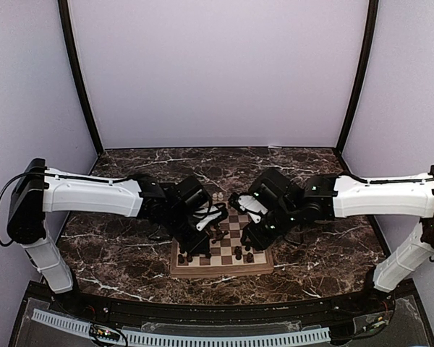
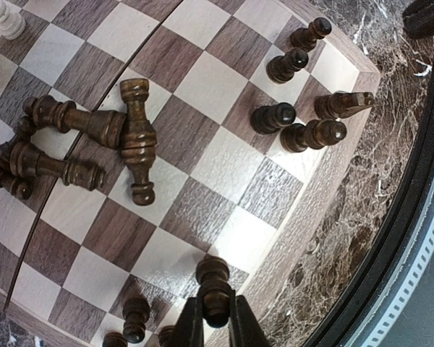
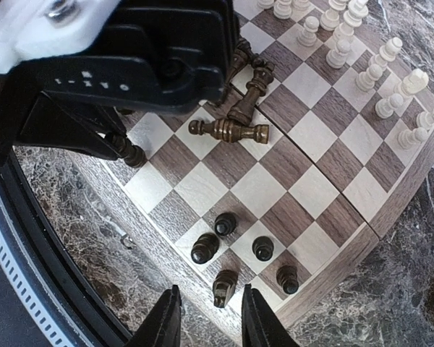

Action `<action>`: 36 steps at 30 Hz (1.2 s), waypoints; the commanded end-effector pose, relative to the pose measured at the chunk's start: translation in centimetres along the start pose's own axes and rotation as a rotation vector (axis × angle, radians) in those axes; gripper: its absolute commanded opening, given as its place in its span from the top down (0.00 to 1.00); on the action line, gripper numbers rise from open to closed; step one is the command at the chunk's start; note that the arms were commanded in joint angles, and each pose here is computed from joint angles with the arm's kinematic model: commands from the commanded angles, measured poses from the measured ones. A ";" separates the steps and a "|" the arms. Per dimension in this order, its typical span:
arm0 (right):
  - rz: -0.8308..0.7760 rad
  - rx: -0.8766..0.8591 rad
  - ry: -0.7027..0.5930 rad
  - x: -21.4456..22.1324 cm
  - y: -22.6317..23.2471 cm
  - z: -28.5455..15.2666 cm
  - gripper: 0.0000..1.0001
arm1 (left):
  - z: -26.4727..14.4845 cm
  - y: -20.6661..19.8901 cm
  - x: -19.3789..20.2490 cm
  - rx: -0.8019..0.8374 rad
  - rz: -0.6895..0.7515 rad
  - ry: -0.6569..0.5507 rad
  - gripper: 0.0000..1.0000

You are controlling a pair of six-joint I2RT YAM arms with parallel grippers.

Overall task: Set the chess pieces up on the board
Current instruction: Place the bishop on c8, then place the bishop on f8.

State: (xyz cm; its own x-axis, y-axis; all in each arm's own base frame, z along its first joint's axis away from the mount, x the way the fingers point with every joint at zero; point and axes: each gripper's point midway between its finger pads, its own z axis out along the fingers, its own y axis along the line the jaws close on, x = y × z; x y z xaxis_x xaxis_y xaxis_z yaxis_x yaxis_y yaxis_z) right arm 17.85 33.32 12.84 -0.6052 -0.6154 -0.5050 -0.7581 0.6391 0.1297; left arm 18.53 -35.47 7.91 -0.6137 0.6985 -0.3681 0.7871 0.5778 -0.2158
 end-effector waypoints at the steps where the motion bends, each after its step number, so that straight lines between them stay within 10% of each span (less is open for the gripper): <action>1: 0.030 0.020 -0.042 -0.7 -0.5 -0.1 0.70 | -0.4 -0.9 -0.1 0.027 0.041 0.019 0.88; 36: -0.038 -0.045 0.068 1.0 0.4 3.4 0.69 | -0.7 -1.0 1.9 0.017 0.053 0.070 0.77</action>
State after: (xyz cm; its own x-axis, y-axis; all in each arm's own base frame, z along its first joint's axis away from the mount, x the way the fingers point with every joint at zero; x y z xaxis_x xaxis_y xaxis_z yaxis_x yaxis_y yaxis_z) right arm 17.94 33.99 10.34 -0.5965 -0.6509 -0.4695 -0.7755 0.6181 0.1284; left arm 17.31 -34.79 7.49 -0.5847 0.7466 -0.3172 0.8110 0.5478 -0.2056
